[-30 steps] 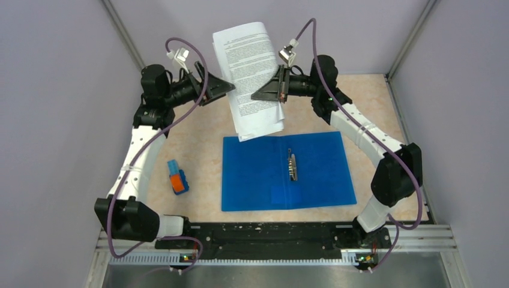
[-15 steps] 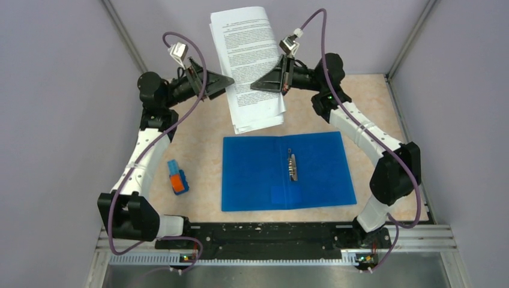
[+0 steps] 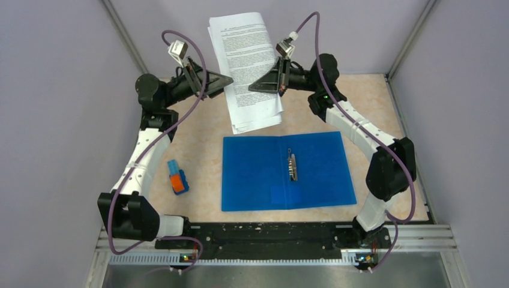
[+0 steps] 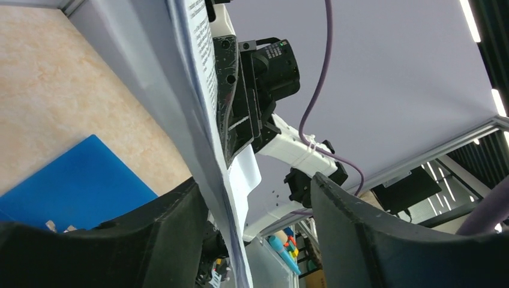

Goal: Put the files into the folder

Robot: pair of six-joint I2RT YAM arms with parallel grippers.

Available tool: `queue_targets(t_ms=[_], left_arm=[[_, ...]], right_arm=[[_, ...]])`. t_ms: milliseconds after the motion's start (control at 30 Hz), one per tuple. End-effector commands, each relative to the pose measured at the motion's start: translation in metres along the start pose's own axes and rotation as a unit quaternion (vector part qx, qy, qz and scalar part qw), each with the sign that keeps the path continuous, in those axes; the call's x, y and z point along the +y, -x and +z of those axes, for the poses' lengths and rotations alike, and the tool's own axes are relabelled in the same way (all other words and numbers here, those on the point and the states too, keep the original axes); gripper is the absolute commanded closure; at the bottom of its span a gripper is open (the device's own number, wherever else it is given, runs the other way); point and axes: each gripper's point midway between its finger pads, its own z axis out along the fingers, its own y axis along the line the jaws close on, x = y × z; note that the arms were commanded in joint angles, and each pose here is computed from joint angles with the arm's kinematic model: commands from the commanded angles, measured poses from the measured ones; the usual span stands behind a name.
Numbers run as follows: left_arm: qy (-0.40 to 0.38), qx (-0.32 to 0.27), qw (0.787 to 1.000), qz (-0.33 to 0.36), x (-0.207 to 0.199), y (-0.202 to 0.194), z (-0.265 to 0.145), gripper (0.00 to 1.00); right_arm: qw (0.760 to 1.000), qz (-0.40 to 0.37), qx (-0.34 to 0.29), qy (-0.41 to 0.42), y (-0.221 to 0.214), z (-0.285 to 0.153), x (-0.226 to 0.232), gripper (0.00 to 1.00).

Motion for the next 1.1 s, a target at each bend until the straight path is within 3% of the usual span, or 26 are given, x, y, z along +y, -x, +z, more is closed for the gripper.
queue_targets(t_ms=[0,67,200,400,700,1067], left_arm=[[0.013,0.003,1.000,0.023,-0.003,-0.001,0.000,0.41],[0.021,0.000,1.000,0.022,0.001,0.000,0.001,0.48],[0.018,-0.002,1.000,0.012,0.001,0.000,0.001,0.51],[-0.002,-0.014,1.000,0.016,-0.023,0.000,-0.002,0.30],[-0.029,-0.032,0.999,0.014,-0.057,0.004,-0.005,0.21],[0.046,-0.034,0.998,0.023,-0.018,0.004,-0.005,0.11]], right_arm=[[0.998,-0.055,-0.011,0.004,0.011,-0.002,0.019,1.00],[0.998,-0.054,-0.011,0.000,0.010,-0.002,0.016,1.00],[0.999,-0.049,-0.011,-0.005,0.009,-0.003,0.008,1.00],[0.999,-0.047,-0.020,0.007,0.017,-0.013,0.010,1.00],[0.996,-0.032,-0.001,0.080,0.020,-0.014,0.036,1.00],[0.991,-0.028,0.003,0.131,0.016,-0.019,0.056,1.00]])
